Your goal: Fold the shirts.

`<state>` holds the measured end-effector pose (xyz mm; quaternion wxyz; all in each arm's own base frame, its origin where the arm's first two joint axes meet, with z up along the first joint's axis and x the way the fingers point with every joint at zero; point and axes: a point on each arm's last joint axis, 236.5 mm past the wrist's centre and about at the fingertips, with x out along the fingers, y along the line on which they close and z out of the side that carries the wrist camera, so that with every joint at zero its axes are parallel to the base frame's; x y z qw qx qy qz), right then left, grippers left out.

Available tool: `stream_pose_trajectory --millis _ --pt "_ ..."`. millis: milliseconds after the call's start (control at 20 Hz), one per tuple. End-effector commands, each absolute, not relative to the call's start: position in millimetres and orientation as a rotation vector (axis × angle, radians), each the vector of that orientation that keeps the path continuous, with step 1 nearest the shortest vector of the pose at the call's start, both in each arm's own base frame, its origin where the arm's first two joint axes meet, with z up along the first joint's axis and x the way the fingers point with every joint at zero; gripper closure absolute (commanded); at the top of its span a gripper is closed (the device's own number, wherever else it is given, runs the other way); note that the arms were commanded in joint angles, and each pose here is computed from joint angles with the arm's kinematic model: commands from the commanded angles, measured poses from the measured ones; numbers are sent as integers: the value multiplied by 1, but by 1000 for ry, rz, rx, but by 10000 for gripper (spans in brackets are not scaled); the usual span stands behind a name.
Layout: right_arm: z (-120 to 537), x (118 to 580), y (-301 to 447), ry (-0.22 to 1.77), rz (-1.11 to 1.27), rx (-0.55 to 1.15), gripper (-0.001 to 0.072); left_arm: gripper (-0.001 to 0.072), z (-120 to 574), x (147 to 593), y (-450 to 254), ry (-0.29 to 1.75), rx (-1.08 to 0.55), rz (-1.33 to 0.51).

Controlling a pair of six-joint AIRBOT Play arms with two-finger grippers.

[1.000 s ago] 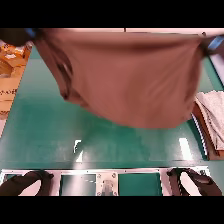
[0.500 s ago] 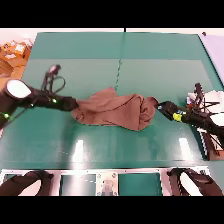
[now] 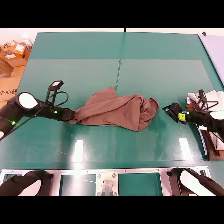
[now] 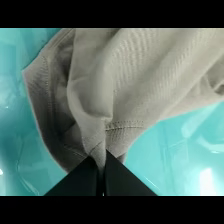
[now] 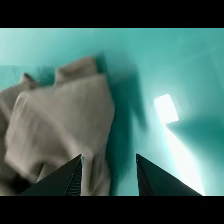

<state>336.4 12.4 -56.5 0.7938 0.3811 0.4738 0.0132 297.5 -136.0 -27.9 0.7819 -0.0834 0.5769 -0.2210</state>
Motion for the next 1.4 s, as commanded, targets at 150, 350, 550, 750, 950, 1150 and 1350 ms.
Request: stream_pose_trajectory --millis 150,350,550,750,950,1150,1350 --pt "-67 369 43 1097 151 744 277 679 -30 298 -133 1248 -181 -460" --pt "-67 366 62 1122 200 714 204 680 -30 299 -133 1245 -182 -459" --pt "-78 384 47 1086 134 707 402 680 -28 305 -133 1220 -190 -447" --pt "-92 394 43 1113 124 723 699 680 -28 308 -132 1213 -197 -432" --pt "-24 417 18 1014 185 699 700 680 10 339 -107 1143 -125 -322" --pt "139 416 -24 734 201 659 701 680 152 392 -84 871 -8 -248" --pt "306 368 -47 395 137 517 700 680 352 401 -80 418 -1 -240"
